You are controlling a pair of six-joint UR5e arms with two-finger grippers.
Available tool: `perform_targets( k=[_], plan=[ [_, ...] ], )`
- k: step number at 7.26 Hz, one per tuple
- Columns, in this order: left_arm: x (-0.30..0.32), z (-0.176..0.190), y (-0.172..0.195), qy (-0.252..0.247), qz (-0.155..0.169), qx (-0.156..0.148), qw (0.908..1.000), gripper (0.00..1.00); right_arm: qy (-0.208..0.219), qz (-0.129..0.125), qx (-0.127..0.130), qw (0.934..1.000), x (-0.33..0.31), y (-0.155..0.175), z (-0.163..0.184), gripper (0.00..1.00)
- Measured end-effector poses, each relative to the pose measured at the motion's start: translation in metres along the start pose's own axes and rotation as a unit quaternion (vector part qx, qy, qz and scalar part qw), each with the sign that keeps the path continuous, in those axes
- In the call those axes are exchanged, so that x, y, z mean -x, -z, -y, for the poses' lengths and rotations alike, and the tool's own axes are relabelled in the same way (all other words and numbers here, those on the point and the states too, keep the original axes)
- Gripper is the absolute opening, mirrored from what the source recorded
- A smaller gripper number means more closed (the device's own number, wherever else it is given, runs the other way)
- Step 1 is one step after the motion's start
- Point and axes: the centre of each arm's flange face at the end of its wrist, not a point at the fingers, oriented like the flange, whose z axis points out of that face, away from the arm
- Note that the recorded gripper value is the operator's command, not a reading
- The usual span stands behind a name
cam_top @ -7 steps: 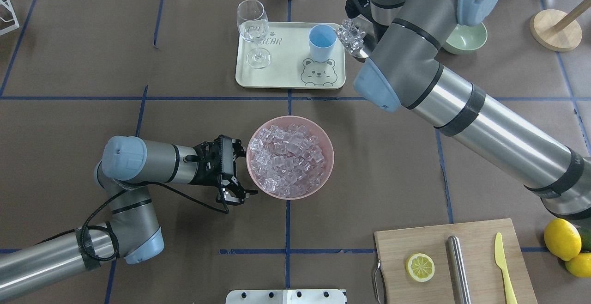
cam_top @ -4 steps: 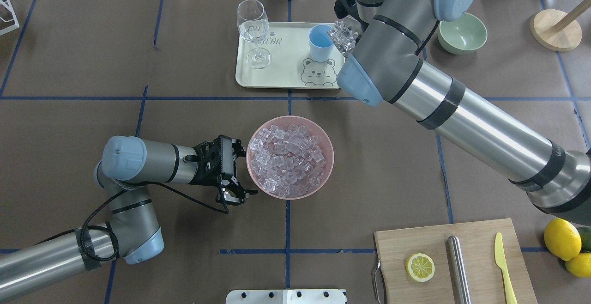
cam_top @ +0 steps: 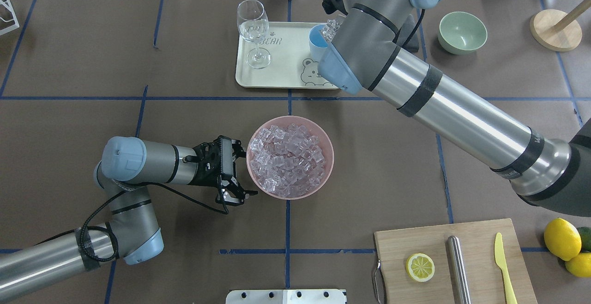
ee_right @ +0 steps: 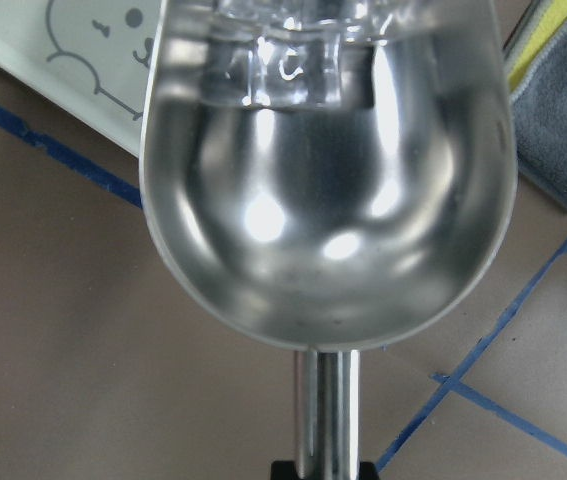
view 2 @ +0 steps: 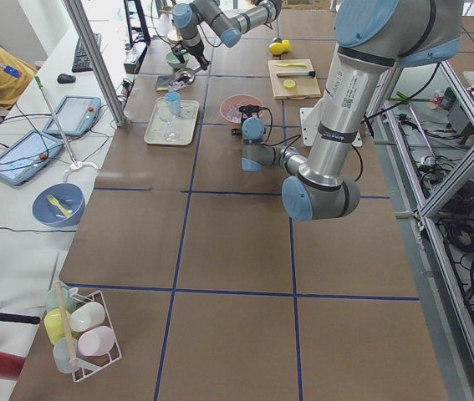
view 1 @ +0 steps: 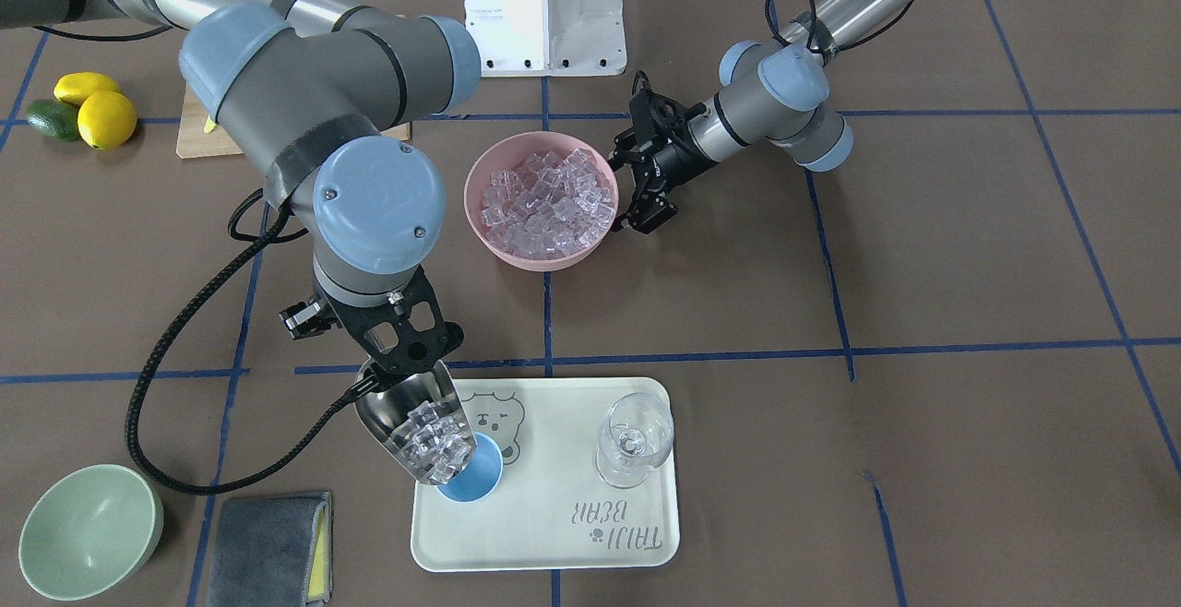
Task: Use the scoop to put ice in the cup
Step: 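Tilt the scoop with the right gripper to pour ice into the blue cup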
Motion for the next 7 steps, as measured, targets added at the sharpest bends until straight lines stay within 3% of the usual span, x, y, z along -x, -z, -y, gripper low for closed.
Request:
perform_targets(
  k=[7],
  plan=[
    [-0.001,-0.001,0.001,0.0,0.0,-0.001,1.0,1.0,0.047,-0.023,0.077,0.9956,0.0,0.014,0.002,0.0]
  ],
)
